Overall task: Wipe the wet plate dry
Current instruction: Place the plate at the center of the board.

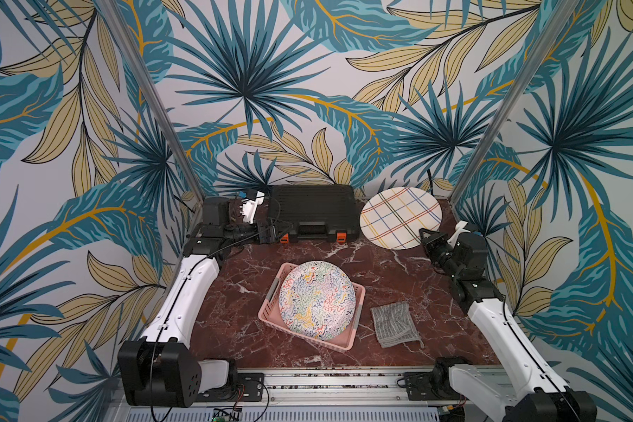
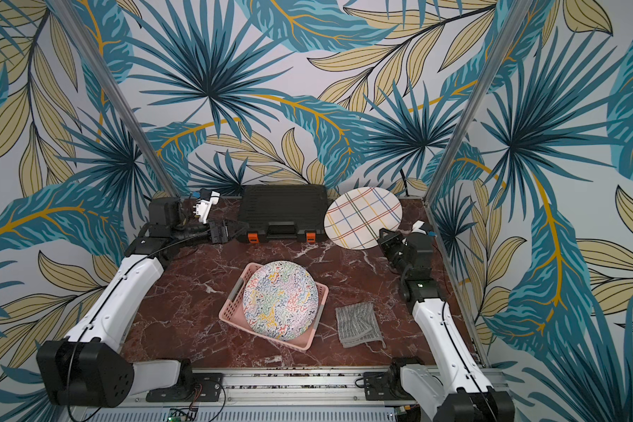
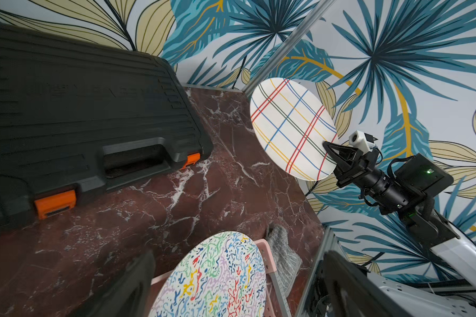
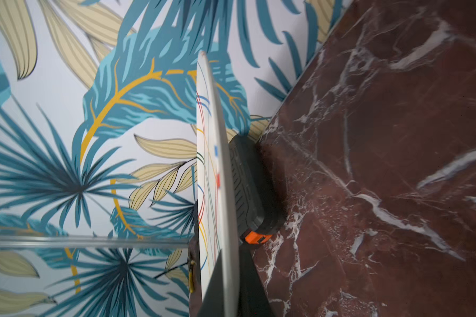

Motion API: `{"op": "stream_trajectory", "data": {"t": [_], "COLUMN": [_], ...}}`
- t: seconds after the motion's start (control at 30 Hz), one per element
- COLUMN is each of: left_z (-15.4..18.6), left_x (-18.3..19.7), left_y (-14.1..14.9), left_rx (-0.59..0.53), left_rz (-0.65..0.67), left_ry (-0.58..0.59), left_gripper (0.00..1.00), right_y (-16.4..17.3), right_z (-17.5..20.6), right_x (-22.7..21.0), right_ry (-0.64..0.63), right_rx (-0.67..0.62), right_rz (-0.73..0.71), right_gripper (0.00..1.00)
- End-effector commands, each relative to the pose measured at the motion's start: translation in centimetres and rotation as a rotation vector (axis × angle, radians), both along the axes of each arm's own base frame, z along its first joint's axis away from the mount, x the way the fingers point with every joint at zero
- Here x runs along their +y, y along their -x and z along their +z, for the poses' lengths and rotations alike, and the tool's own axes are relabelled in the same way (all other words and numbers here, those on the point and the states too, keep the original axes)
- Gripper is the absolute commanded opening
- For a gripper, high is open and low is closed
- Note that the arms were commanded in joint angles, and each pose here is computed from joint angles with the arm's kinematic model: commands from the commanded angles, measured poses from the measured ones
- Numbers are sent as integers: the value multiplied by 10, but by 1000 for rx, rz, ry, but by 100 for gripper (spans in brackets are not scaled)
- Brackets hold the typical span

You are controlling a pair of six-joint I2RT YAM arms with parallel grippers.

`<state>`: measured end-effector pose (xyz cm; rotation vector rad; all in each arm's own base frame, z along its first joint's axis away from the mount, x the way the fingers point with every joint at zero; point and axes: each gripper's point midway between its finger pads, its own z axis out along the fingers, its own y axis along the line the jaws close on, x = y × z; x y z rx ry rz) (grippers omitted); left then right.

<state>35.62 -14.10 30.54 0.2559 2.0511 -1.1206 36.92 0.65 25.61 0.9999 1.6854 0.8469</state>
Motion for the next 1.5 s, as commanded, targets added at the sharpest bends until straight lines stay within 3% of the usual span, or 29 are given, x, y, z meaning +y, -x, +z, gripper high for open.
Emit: {"op": "stream_trajectory", "data": {"t": [0.0, 0.27, 0.83, 1.13, 1.33, 1.47], "left_z": [9, 6, -1, 0, -1, 0], "left_x": [11, 14, 18, 19, 19, 19], "left_y": [-1, -3, -8, -5, -2, -3], "left_rx": [-60, -63, -47, -59, -68, -71], "left_rz": [54, 78, 105, 108, 109, 112], "left_ry": [-58, -77, -96, -99, -99, -101], "left_gripper": [100, 100, 100, 100, 100, 100], "right_y": [-8, -50, -132, -132, -120, -112], "right_z": [-32, -67, -169, -215, -226, -225], "right_x": [-35, -68, -82, -82, -83, -80], "right_ry": [-112, -68, -166, -145, -94, -73], "right_rx": [52, 68, 242, 384, 464, 510], "right_rz": [-151, -226, -212, -202, -187, -164], "right_gripper": [0, 0, 0, 27, 32, 54]}}
